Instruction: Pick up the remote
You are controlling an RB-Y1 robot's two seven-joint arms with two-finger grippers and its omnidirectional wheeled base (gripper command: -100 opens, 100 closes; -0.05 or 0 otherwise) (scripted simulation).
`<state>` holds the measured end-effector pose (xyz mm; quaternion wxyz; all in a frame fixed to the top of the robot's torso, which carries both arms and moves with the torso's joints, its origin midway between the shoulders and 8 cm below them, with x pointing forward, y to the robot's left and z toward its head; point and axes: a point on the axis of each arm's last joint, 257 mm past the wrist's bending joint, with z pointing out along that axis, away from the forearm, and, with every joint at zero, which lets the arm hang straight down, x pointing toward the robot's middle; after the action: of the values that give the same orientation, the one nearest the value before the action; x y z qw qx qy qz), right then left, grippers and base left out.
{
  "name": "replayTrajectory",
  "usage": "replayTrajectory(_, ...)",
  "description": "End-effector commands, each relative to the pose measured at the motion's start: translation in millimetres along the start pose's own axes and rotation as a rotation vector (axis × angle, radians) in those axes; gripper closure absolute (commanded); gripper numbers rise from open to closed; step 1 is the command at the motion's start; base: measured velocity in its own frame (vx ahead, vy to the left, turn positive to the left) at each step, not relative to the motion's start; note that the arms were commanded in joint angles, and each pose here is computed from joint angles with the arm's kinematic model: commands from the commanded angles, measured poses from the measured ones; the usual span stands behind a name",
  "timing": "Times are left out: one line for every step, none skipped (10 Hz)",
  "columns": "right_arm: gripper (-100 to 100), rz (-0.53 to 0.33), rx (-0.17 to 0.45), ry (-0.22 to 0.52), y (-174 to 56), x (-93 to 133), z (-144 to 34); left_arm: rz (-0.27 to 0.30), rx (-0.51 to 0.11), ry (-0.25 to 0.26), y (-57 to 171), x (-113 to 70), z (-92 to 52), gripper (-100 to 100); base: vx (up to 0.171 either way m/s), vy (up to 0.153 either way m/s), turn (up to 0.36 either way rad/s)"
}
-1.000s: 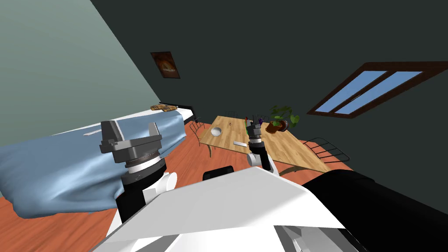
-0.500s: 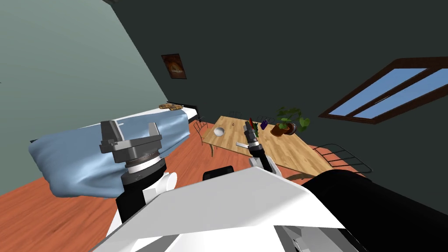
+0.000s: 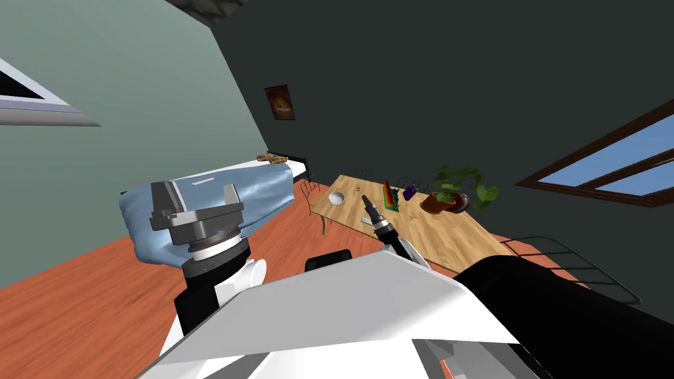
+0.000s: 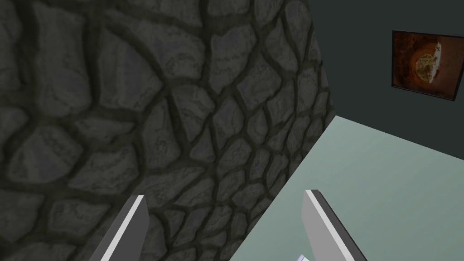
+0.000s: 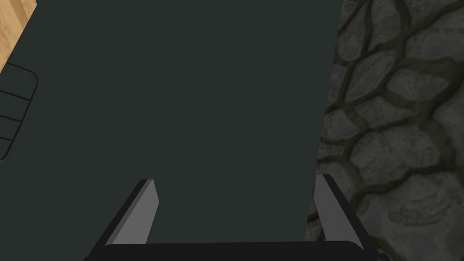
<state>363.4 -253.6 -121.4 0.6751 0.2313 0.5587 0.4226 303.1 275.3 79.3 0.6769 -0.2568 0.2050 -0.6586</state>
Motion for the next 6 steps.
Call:
replayTrajectory(-100, -0.033, 0.034, 0.040, -14.5, 5.2, -7.3, 0.000, 0.000, 0.000, 0.0, 0.0, 0.0, 0, 0.013, 0.001, 0.113)
replayTrajectory(-100, -0.075, 0.090, 0.095, -36.8, 17.7, -21.1, 0.000, 0.000, 0.000, 0.0, 0.0, 0.0, 0, 0.010, 0.005, 0.200)
replayTrajectory(-100, -0.077, 0.090, 0.098, -36.9, 17.8, -21.3, 0.000, 0.000, 0.000, 0.0, 0.0, 0.0, 0, 0.007, 0.001, 0.108)
replayTrajectory(-100, -0.122, 0.146, 0.160, -59.7, 29.9, -38.1, 0.000, 0.000, 0.000, 0.0, 0.0, 0.0, 0, 0.008, 0.007, 0.197)
replayTrajectory(-100, -0.158, 0.204, 0.212, -81.3, 41.1, -56.5, 0.000, 0.000, 0.000, 0.0, 0.0, 0.0, 0, 0.011, 0.009, 0.389)
replayTrajectory(-100, -0.167, 0.203, 0.224, -82.6, 41.3, -57.7, 0.000, 0.000, 0.000, 0.0, 0.0, 0.0, 0, 0.011, -0.001, 0.115)
